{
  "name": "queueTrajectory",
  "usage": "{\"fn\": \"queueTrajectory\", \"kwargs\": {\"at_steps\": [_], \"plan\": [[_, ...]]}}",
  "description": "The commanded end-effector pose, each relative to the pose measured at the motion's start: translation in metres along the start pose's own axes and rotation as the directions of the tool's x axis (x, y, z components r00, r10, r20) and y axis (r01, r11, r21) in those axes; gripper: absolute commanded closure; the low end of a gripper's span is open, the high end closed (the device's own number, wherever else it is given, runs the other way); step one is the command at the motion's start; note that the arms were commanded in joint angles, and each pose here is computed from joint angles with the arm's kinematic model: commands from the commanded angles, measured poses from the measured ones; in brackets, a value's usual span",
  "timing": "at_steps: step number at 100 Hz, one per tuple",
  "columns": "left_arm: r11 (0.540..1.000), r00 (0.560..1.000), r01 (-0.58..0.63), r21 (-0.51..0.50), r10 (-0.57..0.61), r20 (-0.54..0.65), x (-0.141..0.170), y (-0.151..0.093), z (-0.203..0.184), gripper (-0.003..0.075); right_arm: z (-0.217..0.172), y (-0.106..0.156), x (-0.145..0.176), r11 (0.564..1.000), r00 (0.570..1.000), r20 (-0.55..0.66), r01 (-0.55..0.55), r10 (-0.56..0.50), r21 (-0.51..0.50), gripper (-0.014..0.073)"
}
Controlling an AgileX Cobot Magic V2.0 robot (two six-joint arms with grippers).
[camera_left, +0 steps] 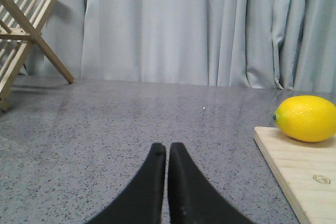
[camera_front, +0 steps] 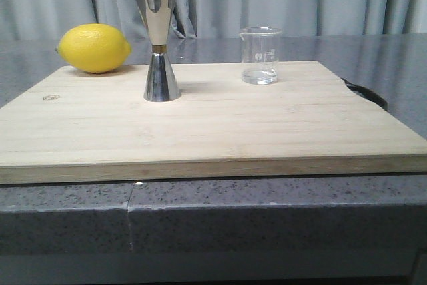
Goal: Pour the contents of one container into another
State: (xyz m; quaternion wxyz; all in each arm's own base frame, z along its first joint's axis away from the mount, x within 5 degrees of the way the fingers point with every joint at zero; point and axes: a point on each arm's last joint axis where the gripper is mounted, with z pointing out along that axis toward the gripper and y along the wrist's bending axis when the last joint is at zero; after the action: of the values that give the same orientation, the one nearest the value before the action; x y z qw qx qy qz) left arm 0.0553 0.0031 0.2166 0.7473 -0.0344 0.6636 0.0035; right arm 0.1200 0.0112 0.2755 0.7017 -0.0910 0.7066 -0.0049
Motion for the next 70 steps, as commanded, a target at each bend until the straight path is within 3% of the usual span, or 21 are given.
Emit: {"fn": "queueTrajectory", "kwargs": {"at_steps": [1, 15, 29, 43, 56, 70], "plan": [[1.000, 0.996, 0.009, 0.006, -0.010, 0.087, -0.004, 0.000, -0.002, 0.0739, 0.000, 0.001, -0.011, 1.000, 0.996, 0.084, -0.008, 0.009, -0.019, 0.0647], [1.000, 0.996, 0.009, 0.006, -0.010, 0.087, -0.004, 0.000, -0.002, 0.0739, -0.015, -0.003, -0.004, 0.974, 0.968, 0.118, -0.226, 0.221, 0.032, 0.0647], [1.000, 0.996, 0.009, 0.006, -0.010, 0.087, -0.004, 0.000, -0.002, 0.0739, -0.033, 0.001, 0.017, 0.976, 0.967, 0.151, -0.212, 0.204, 0.041, 0.0647], [1.000, 0.996, 0.009, 0.006, -0.010, 0.087, -0.004, 0.000, -0.002, 0.0740, -0.045, 0.004, 0.042, 0.955, 0.945, 0.170, -0.291, 0.280, 0.048, 0.0647], [1.000, 0.996, 0.009, 0.006, -0.010, 0.087, -0.004, 0.000, -0.002, 0.0740, -0.052, 0.006, 0.060, 0.955, 0.945, 0.178, -0.290, 0.275, 0.063, 0.0647], [1.000, 0.996, 0.009, 0.006, -0.010, 0.087, -0.004, 0.000, -0.002, 0.0739, -0.057, 0.006, 0.068, 0.954, 0.953, 0.130, -0.287, 0.275, 0.088, 0.0647]]}}
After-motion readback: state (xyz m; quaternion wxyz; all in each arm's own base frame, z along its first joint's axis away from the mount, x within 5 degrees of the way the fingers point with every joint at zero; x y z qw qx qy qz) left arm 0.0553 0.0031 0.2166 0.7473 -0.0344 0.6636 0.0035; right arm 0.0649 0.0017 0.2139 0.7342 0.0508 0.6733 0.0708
